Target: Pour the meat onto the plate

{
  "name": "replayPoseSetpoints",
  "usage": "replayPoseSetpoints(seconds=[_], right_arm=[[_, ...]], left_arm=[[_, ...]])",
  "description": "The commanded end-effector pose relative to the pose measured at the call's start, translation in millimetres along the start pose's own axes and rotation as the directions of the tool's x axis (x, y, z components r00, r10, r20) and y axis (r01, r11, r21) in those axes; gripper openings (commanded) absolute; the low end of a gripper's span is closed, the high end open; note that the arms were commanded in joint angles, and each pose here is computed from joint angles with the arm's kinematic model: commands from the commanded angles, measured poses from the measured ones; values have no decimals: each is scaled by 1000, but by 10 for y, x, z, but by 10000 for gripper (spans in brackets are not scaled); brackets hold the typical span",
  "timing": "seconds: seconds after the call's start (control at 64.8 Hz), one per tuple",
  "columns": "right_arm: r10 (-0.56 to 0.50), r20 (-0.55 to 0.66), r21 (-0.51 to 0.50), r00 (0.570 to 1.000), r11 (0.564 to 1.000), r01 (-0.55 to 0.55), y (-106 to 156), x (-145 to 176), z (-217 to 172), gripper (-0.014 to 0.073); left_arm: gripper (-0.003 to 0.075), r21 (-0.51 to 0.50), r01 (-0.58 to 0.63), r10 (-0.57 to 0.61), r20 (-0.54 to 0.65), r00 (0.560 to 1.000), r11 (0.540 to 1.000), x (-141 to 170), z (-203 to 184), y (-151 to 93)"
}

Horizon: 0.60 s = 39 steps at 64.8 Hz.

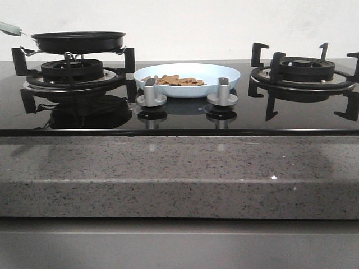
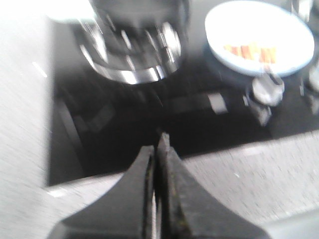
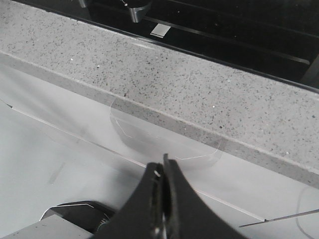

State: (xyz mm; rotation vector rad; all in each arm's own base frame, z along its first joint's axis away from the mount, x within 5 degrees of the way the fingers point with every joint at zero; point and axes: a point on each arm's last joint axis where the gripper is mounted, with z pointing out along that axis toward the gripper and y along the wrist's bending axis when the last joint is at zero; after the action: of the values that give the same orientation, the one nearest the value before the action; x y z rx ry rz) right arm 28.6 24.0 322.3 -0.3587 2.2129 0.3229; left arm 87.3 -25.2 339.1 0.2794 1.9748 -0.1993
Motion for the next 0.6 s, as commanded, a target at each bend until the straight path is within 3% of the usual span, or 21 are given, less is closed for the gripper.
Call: replayPoseSetpoints(seconds=[0.0, 0.247, 0.586], right_arm=[[-2, 68, 7, 998, 1000, 2, 0, -98, -33, -69], [-2, 68, 7, 998, 1000, 2, 0, -98, -33, -69], [-2, 68, 7, 998, 1000, 2, 0, -98, -33, -69]], left_arm=[[-20, -50, 10, 1, 225, 974, 999, 13, -226, 2], [-20, -105, 61, -5, 464, 886, 993, 395, -390, -4], [-20, -169, 179, -84, 458, 885, 969, 866, -125, 105]])
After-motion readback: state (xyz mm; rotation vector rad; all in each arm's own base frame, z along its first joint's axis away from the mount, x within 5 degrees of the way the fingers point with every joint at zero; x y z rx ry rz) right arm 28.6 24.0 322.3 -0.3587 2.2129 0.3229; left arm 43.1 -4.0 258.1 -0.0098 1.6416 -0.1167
